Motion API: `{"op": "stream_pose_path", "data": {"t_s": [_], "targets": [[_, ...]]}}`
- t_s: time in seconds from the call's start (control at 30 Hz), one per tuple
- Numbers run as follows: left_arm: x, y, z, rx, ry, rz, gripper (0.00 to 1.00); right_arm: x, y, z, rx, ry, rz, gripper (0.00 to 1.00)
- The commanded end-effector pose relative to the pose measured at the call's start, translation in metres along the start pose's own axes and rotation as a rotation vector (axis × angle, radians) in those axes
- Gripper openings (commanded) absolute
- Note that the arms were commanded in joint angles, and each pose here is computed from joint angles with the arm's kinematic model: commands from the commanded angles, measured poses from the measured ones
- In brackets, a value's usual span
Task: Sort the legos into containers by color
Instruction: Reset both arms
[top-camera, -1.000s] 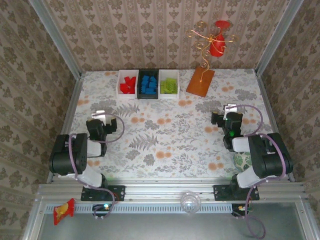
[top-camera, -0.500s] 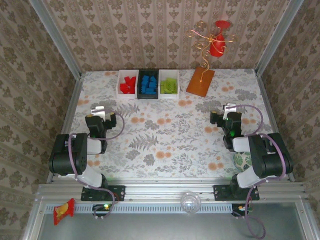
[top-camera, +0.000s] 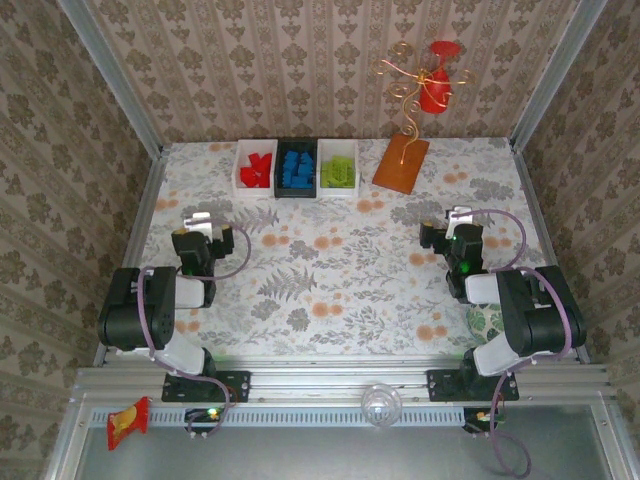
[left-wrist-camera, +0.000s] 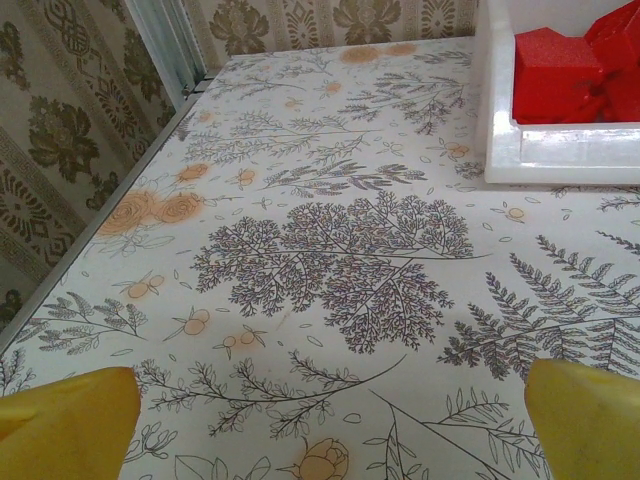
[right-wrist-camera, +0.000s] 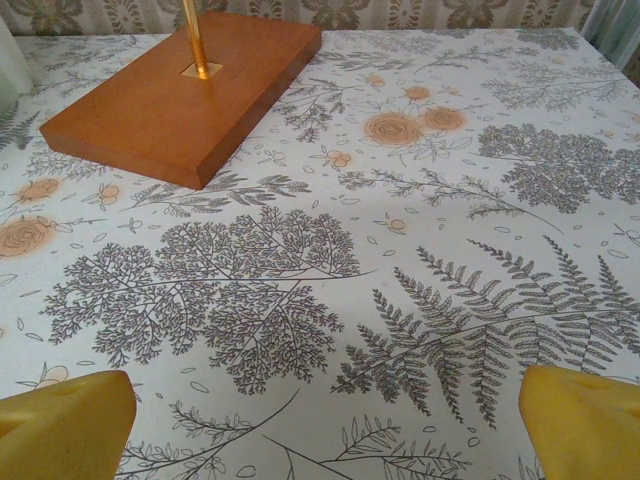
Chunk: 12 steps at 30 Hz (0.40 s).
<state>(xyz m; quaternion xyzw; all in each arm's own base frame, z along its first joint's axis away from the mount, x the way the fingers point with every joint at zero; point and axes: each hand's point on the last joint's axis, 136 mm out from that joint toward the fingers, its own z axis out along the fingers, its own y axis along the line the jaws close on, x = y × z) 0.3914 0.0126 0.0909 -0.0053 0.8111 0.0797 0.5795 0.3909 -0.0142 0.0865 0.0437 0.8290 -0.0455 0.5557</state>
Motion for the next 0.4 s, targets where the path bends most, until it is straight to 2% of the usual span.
{"op": "stream_pose_path", "data": {"t_s": [0.0,0.37], "targets": [[-0.0100,0.0000,0.0027,-0.007,-0.021,0.022,1.00,-0.0145,0.0022,0.0020,-0.011,-0.043,0.016,1.00],[-0.0094,-0.0002,0.0026,-0.005,-0.020,0.022,1.00,-0.0140,0.0026,0.0024,-0.013,-0.041,0.016,1.00]]}}
